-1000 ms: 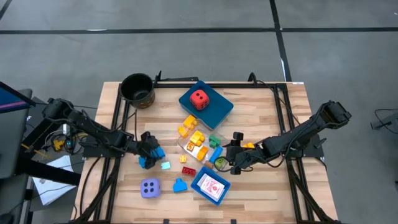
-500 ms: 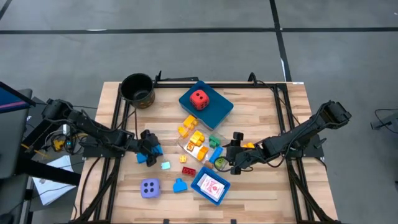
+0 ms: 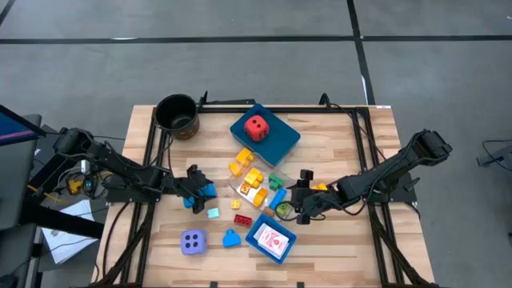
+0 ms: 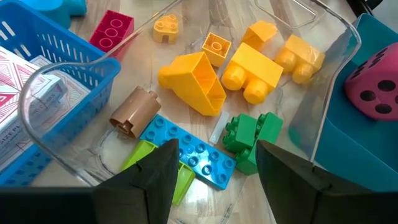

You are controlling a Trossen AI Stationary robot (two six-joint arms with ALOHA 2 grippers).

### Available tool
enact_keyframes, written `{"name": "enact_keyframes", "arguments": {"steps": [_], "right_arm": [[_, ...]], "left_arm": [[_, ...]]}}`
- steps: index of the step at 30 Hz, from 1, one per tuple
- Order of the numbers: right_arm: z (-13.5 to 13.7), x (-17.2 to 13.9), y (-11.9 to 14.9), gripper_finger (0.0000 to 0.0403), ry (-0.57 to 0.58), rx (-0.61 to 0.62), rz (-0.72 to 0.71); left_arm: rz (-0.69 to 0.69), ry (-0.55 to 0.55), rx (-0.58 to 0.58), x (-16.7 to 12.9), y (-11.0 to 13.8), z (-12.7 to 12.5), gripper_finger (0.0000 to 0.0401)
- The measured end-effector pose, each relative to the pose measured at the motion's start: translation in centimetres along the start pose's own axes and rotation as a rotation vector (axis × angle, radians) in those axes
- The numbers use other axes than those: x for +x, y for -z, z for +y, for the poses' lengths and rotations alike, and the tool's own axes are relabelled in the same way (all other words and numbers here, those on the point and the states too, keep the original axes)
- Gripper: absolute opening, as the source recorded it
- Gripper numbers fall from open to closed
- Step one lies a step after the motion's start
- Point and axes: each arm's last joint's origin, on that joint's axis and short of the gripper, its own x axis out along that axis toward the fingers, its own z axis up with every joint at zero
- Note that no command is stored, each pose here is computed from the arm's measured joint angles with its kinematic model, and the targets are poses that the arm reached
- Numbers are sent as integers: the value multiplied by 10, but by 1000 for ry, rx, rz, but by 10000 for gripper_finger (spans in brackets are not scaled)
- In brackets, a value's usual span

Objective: Pick & Place Toys
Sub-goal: Put the sky blue game piece block into the transparent bin

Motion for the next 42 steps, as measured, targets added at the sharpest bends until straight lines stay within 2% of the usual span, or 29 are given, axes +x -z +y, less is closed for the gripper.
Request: {"name": "enact_keyframes", "arguments": {"steps": [9, 17, 24, 37, 42], "right_arm": [[0, 0, 0, 205, 2, -3, 5], [0, 0, 0, 205, 2, -3, 6], [0, 0, 0, 205, 2, -4, 7], [0, 0, 1, 205, 2, -4, 7], [0, 0, 1, 205, 2, -4, 7]], "left_arm": [[-155, 62, 68, -3, -16, -6, 263], [-333, 352, 134, -20, -35, -21, 263], [-498, 552, 212, -31, -49, -30, 263], [-794, 680, 399, -48, -66, -36, 263], [-911, 674, 488, -55, -73, -38, 263]]}}
